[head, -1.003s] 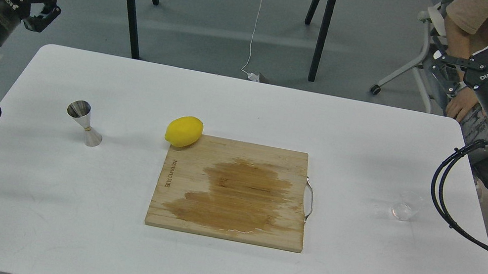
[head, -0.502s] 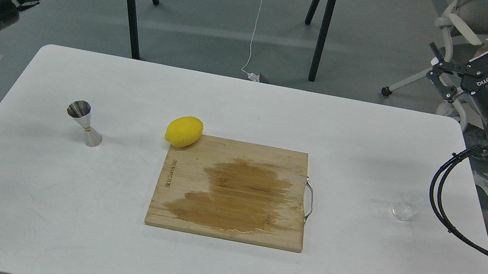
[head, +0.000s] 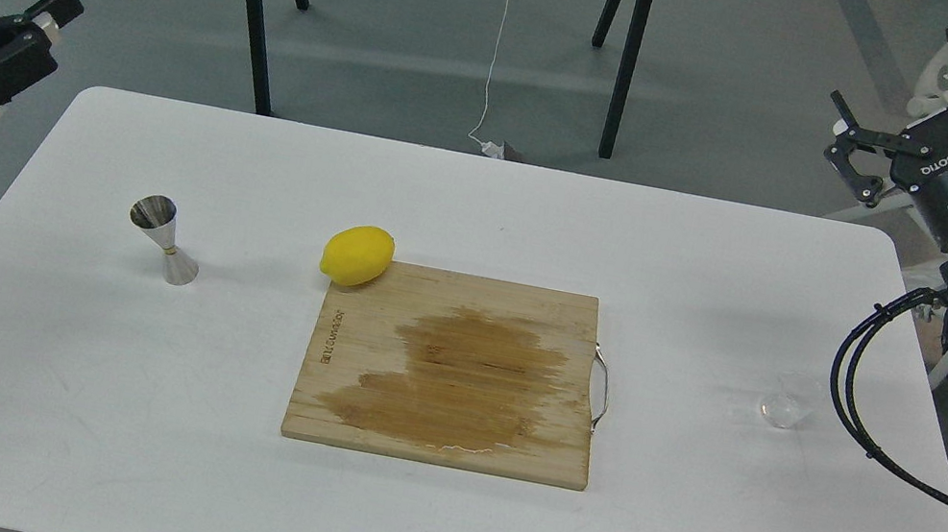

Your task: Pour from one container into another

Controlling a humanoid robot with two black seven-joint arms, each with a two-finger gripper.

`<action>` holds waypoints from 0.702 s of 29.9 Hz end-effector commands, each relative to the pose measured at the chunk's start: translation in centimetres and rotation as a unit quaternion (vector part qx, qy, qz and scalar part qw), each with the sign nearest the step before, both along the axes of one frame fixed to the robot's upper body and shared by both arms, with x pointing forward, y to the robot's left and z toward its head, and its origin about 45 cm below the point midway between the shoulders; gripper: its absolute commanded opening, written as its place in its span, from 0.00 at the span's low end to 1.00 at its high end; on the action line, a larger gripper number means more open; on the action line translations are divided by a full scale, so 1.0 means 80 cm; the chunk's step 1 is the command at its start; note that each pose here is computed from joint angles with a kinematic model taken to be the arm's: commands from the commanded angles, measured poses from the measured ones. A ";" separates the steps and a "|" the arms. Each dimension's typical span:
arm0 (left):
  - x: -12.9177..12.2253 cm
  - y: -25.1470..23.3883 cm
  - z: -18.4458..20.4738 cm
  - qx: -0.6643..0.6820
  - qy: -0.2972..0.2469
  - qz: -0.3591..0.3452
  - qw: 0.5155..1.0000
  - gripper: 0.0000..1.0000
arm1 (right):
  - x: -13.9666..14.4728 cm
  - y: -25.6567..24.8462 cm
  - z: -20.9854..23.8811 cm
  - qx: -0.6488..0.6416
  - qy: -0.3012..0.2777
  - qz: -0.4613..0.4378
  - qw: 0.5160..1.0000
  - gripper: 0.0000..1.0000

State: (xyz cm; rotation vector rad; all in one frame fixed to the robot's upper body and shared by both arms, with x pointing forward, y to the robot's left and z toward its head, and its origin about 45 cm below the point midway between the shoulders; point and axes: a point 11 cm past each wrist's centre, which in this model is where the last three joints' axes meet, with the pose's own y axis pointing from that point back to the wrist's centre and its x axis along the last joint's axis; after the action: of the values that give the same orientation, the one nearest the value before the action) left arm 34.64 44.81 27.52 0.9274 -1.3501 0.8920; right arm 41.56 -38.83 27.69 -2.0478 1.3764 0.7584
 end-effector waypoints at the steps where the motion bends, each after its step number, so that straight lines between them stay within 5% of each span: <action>1: -0.042 0.025 -0.049 0.012 0.062 0.021 0.998 0.99 | 0.000 0.003 -0.003 0.003 0.002 0.001 1.000 1.00; 8: -0.104 0.035 -0.147 -0.007 0.152 0.059 0.987 0.99 | -0.001 0.001 -0.004 0.005 0.001 -0.002 1.000 1.00; 21: -0.102 -0.024 -0.262 -0.054 0.191 0.087 0.976 0.99 | -0.001 0.001 -0.004 0.004 0.001 -0.002 1.000 1.00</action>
State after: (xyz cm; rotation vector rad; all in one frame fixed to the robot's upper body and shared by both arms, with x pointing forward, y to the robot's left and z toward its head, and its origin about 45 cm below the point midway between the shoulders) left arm 26.05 44.20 8.00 1.0858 -0.9077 0.8544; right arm 41.48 -38.69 27.38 -2.0387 1.3745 0.7628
